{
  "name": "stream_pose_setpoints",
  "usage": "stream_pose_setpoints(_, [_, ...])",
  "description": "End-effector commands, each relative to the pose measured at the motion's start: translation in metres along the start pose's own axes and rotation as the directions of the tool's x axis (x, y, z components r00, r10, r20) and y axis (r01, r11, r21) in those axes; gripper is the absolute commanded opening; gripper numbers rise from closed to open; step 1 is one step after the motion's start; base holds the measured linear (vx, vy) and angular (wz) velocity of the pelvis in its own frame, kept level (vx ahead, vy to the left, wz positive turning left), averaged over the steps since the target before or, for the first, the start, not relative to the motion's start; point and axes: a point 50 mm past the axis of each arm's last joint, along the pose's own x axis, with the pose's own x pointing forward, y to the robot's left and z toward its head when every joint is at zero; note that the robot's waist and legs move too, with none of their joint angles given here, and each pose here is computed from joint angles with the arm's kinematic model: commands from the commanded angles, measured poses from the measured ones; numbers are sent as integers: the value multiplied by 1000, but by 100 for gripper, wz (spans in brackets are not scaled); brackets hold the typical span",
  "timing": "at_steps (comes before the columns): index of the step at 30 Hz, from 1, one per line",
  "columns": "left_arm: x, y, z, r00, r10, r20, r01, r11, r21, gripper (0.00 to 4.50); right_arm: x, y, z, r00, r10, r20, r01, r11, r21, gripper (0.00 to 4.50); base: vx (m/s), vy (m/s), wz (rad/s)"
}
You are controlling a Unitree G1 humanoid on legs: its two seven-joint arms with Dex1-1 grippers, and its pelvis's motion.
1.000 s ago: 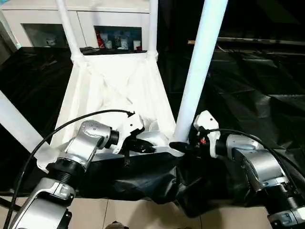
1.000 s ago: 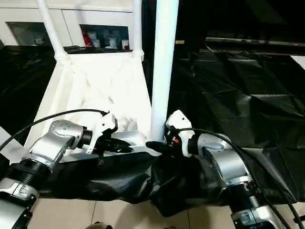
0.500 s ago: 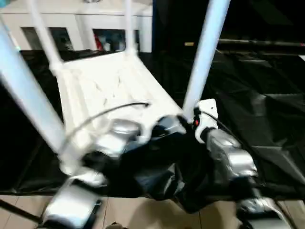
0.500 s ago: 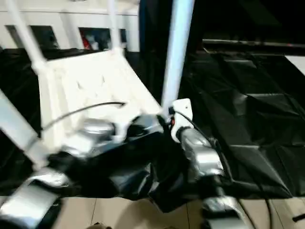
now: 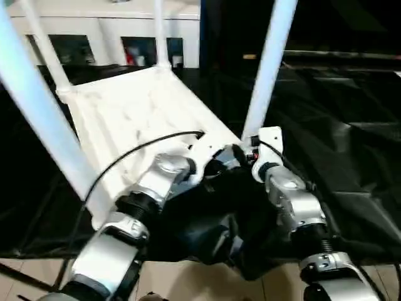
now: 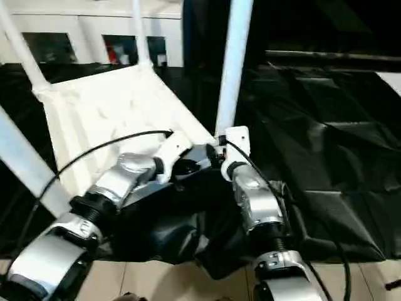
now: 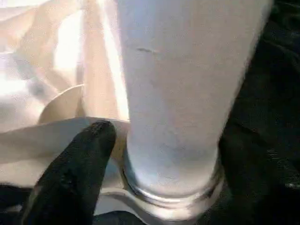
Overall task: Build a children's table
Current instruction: Rotate leg to tighten
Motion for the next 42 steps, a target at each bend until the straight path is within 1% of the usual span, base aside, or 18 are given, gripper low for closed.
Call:
stream_pose_setpoints(1, [-2, -4, 5, 995, -75, 67, 73, 997, 40, 0, -2, 2, 3, 997, 75, 2, -74, 995, -61, 402, 0, 0, 0])
stream_pose_setpoints(2, [-6, -3, 3, 994, -89, 63, 86, 995, 42, 0, -6, -2, 4, 994, 113, -3, -112, 990, -90, 415, 0, 0, 0])
stream_pose_setpoints(5, [-14, -1, 0, 988, -137, 70, 133, 989, 57, 0, -14, -7, 5, 975, 222, -27, -224, 962, -156, 415, 0, 0, 0])
stream_pose_setpoints(7, [-21, 1, -1, 979, -185, 82, 179, 981, 75, 0, -26, -9, 4, 935, 345, -74, -353, 910, -216, 415, 0, 0, 0])
stream_pose_setpoints(8, [-27, 1, -3, 970, -227, 87, 220, 972, 81, 0, -35, -10, 2, 898, 424, -115, -439, 864, -245, 415, 0, 0, 0])
stream_pose_setpoints(9, [-31, 0, -4, 961, -261, 90, 253, 963, 87, 0, -40, -11, 1, 877, 461, -137, -481, 840, -250, 415, 0, 0, 0])
stream_pose_setpoints(15, [-40, -3, -8, 937, -336, 90, 329, 940, 90, 0, -49, -17, 1, 838, 518, -170, -545, 801, -248, 415, 0, 0, 0])
stream_pose_setpoints(21, [-46, -6, -14, 925, -370, 89, 363, 928, 83, 0, -55, -14, 9, 792, 595, -139, -611, 763, -213, 415, 0, 0, 0])
stream_pose_setpoints(22, [-46, -7, -14, 924, -373, 89, 366, 927, 83, 0, -55, -14, 9, 789, 599, -139, -614, 760, -212, 400, 0, 0, 0])
stream_pose_setpoints(23, [-46, -7, -14, 922, -376, 89, 370, 926, 83, 0, -56, -13, 9, 786, 602, -140, -618, 758, -210, 400, 0, 0, 0])
stream_pose_setpoints(24, [-46, -8, -14, 920, -382, 90, 375, 923, 83, 0, -55, -12, 8, 784, 604, -143, -621, 756, -209, 380, 0, 0, 0])
stream_pose_setpoints(26, [-46, -9, -14, 917, -389, 91, 383, 920, 84, 0, -54, -12, 7, 783, 605, -144, -621, 756, -207, 378, 0, 0, 0])
stream_pose_setpoints(28, [-47, -9, -14, 915, -393, 92, 386, 918, 84, 0, -54, -12, 7, 789, 599, -139, -615, 762, -202, 349, 0, 0, 0])
stream_pose_setpoints(29, [-47, -10, -14, 915, -394, 92, 387, 918, 84, 0, -54, -12, 7, 789, 598, -138, -614, 764, -200, 349, 0, 0, 0])
stream_pose_setpoints(33, [-47, -11, -14, 914, -396, 91, 390, 917, 85, 0, -53, -12, 5, 790, 596, -143, -613, 767, -187, 306, 0, 0, 0])
stream_pose_setpoints(38, [-47, -12, -14, 913, -399, 91, 392, 916, 83, 0, -54, -13, 4, 790, 595, -147, -613, 769, -181, 273, 0, 0, 0])
stream_pose_setpoints(39, [-47, -12, -14, 913, -399, 90, 392, 916, 83, 0, -54, -13, 3, 790, 595, -148, -613, 769, -180, 253, 0, 0, 0])
stream_pose_setpoints(42, [-47, -12, -15, 913, -398, 87, 392, 916, 82, 0, -54, -12, 2, 788, 596, -154, -616, 768, -178, 243, 0, 0, 0])
